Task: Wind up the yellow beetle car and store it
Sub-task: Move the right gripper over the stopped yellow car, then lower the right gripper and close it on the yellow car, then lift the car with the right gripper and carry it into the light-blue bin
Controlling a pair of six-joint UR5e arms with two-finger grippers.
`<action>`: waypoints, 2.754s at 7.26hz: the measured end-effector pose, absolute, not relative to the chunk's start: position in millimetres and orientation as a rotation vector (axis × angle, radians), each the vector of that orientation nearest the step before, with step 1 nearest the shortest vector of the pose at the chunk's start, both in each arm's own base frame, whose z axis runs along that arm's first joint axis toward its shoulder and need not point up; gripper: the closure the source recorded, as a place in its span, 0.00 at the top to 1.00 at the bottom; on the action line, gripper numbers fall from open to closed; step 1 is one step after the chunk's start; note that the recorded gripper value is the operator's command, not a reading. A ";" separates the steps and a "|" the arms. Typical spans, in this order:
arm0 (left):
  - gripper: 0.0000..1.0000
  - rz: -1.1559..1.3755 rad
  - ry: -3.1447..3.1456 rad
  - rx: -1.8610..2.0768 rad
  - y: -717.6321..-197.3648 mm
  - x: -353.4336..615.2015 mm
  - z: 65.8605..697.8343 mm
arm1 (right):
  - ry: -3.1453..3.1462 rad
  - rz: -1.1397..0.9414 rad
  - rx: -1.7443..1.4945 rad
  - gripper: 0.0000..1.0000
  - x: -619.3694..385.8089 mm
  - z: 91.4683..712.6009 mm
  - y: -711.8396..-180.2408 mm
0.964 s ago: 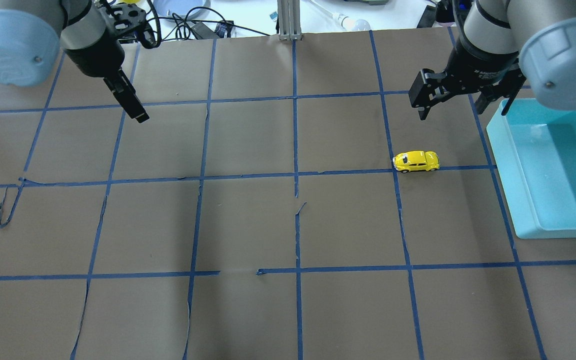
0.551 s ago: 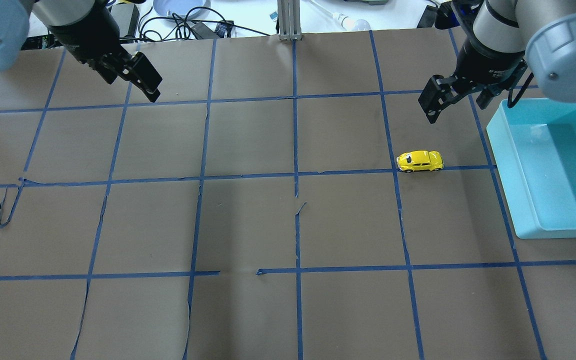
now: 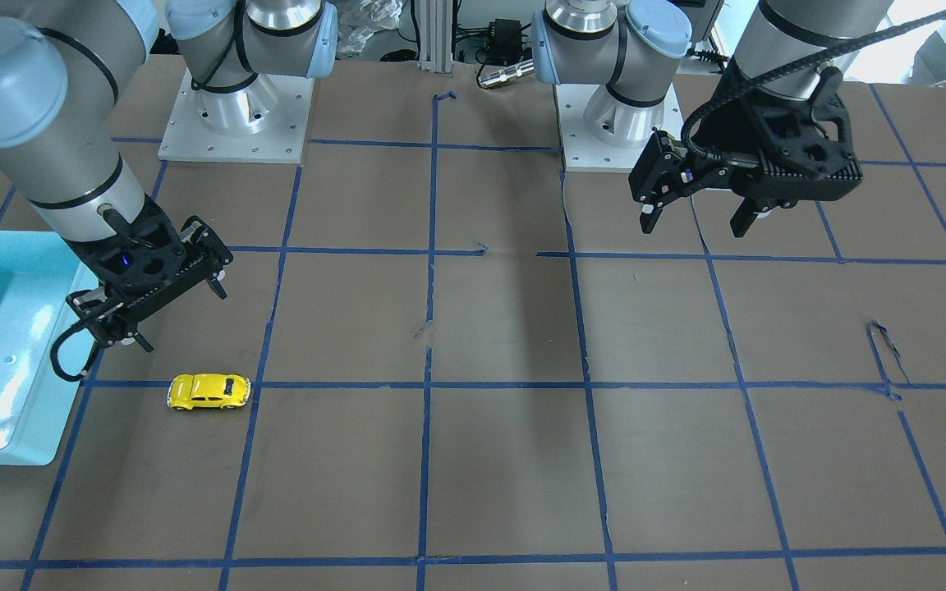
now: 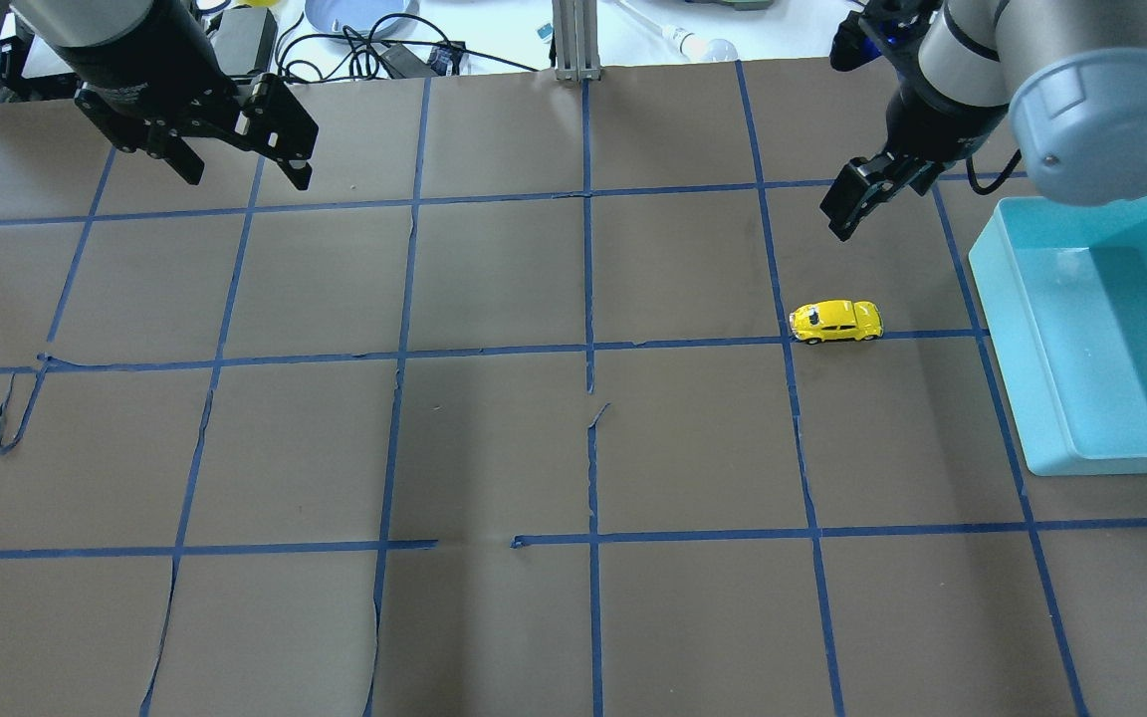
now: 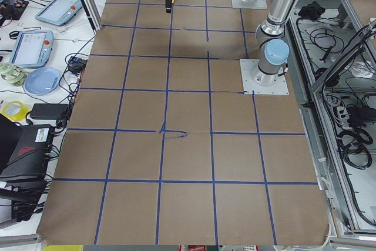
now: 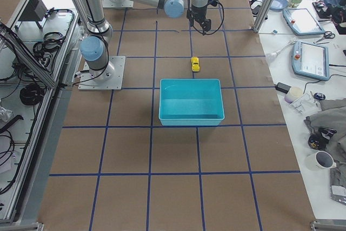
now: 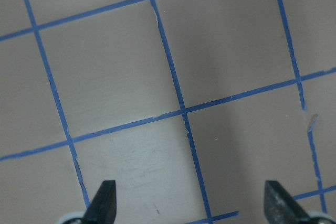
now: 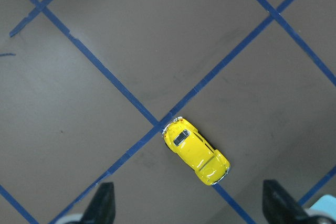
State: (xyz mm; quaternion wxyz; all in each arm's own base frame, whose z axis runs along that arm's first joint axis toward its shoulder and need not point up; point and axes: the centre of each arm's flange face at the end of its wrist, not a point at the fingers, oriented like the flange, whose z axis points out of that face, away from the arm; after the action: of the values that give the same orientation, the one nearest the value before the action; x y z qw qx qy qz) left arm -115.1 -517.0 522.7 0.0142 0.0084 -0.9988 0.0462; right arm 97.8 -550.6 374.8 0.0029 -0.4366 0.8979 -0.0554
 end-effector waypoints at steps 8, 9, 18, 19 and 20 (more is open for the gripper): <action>1.00 0.230 -3.120 0.027 -511.3 -119.7 531.5 | 2.423 0.031 -2.064 0.95 68.0 212.6 -595.9; 1.00 0.230 -3.120 0.025 -510.9 -120.8 531.6 | 2.413 0.043 -2.065 0.95 67.9 207.8 -596.6; 1.00 0.246 -3.129 0.019 -509.5 -116.5 535.3 | 2.353 0.118 -2.056 0.00 68.9 182.2 -584.0; 1.00 0.247 -3.129 0.019 -509.5 -116.4 535.2 | 2.333 0.106 -2.092 0.00 68.6 188.7 -586.6; 1.00 0.246 -3.128 0.020 -509.6 -116.3 535.1 | 2.335 0.081 -2.121 0.00 67.7 206.6 -591.9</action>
State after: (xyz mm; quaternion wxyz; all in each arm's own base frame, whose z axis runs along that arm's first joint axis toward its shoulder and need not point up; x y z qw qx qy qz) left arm -116.3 -509.6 535.1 0.0019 0.0062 -0.9969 0.0785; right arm 67.7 -591.9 206.6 -0.0068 -0.6721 0.7400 0.0255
